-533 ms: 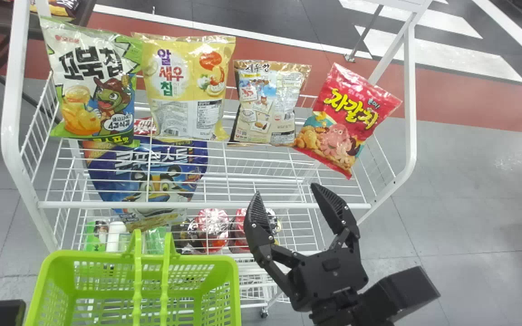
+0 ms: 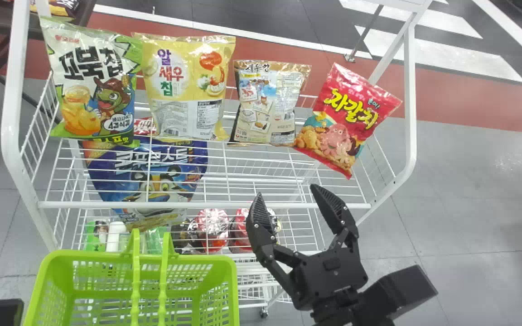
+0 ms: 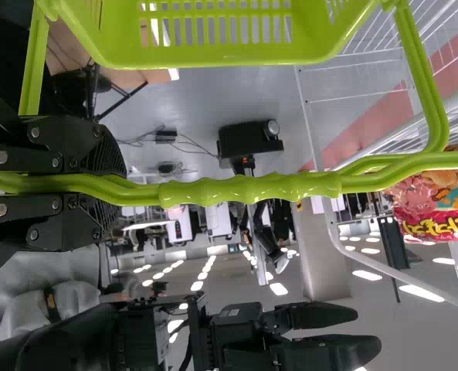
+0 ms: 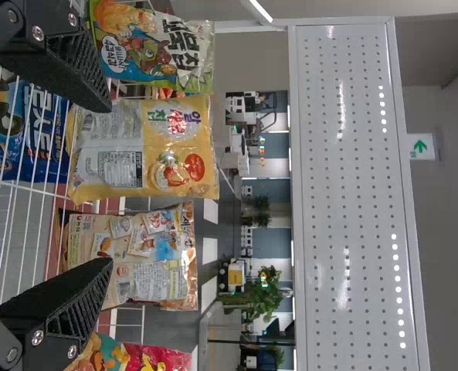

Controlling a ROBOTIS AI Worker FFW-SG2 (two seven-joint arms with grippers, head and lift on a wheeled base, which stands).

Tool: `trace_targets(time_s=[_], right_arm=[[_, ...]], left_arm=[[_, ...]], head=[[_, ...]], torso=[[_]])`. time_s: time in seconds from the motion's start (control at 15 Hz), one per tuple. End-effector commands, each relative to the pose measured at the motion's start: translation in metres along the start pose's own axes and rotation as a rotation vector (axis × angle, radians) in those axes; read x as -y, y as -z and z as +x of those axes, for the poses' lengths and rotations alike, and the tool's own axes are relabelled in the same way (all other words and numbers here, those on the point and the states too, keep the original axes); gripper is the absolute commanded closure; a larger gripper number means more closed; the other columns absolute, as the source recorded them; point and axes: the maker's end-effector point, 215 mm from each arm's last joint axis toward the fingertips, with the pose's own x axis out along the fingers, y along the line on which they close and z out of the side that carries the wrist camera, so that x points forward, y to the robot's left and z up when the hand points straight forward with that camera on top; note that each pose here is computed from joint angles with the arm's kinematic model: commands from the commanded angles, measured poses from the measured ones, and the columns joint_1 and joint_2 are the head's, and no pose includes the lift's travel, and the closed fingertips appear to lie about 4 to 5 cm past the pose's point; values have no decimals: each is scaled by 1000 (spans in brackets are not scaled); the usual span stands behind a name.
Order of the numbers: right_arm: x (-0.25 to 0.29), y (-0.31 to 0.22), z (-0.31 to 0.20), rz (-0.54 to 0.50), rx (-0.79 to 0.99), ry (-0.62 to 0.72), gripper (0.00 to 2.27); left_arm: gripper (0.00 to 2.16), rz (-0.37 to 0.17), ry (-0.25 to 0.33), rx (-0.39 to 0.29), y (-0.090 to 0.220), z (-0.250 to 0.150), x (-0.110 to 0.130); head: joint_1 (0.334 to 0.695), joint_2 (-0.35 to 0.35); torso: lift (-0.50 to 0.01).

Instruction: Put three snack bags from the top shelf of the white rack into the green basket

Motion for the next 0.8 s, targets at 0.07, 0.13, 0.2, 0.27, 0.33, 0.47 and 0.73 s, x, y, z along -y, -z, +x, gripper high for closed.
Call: trace_targets(time_s=[0.07, 0.13, 0.2, 0.27, 0.33, 0.47, 0.73], right_arm=[[-1, -1, 2, 1, 7, -4, 124], [-1, -2, 3, 3, 10, -5, 124], [-1, -2, 6, 14, 15, -14, 124], [0, -1, 14, 28, 16, -26, 124], [3, 6, 28, 36, -12, -32, 124], [-15, 9, 62, 41, -31, -72, 124], [-67, 35, 149, 51, -145, -183, 124]], left_arm=[[1541, -2, 8, 6, 1, -1, 1], [1541, 6, 10, 17, -3, -2, 2], [1541, 8, 9, 21, -3, -2, 1], [1541, 9, 6, 22, -4, -2, 0], [1541, 18, 2, 25, -5, -2, -1], [1541, 18, 4, 21, -3, 2, 0], [1541, 16, 3, 16, -2, 3, -1]], head=[[695, -350], [695, -350], [695, -350], [695, -350], [695, -350], [695, -350], [695, -240]], torso=[[0], [0], [0], [0], [0], [0], [0]])
